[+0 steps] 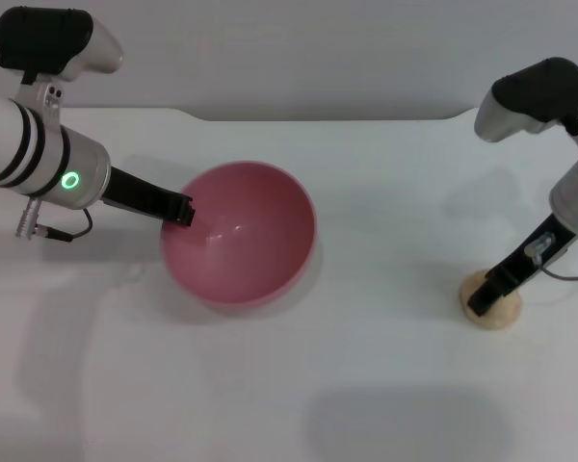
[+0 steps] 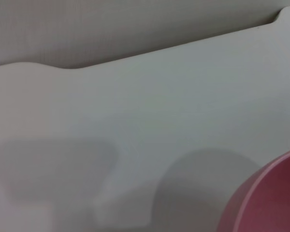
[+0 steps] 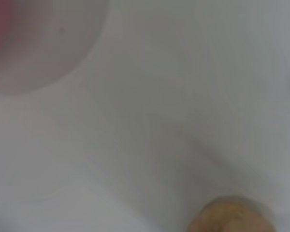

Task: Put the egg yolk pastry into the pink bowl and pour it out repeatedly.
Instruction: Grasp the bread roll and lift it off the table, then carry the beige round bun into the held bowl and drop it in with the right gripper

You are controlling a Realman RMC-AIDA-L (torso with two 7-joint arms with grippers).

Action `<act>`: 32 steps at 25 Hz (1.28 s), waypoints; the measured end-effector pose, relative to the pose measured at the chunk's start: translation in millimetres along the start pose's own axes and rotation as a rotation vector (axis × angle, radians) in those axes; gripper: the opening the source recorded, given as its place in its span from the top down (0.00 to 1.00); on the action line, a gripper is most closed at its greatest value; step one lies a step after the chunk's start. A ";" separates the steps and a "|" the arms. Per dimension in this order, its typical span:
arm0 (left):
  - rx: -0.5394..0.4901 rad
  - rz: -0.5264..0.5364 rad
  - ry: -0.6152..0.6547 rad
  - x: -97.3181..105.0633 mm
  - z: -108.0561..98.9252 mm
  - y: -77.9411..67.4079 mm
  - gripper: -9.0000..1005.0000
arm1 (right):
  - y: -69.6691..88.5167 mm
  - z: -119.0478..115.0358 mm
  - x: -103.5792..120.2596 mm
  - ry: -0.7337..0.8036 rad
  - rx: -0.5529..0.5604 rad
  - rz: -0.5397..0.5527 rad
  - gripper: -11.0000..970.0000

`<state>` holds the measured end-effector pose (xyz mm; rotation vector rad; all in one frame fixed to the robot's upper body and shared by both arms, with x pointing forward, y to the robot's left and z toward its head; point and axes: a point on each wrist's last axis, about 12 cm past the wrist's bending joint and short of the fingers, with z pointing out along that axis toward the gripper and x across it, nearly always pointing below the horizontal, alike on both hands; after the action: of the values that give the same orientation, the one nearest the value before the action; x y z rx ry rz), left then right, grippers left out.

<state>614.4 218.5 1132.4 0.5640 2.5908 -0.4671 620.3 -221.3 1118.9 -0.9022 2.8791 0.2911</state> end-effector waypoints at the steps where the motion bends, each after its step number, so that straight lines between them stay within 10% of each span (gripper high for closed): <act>1: 0.000 0.000 -0.001 -0.2 0.0 0.1 0.99 | 0.0 0.0 0.0 0.000 0.000 0.000 0.45; 11: 0.004 0.004 -0.010 -3.0 1.0 -2.8 0.99 | 1.9 -38.9 -27.3 -0.204 -0.042 -0.078 0.50; 19: 0.001 0.004 -0.010 -2.8 4.6 -4.6 0.99 | 55.9 -90.1 -81.7 -0.561 -0.164 -0.363 0.58; 32: -0.003 0.047 -0.014 -13.1 11.8 -21.5 0.99 | 104.1 -59.1 -95.5 -0.353 -0.110 -0.530 0.67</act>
<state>619.4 191.2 1133.6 0.6177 2.5587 -0.4501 635.8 -97.4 1207.5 -1.4207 2.2252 0.4953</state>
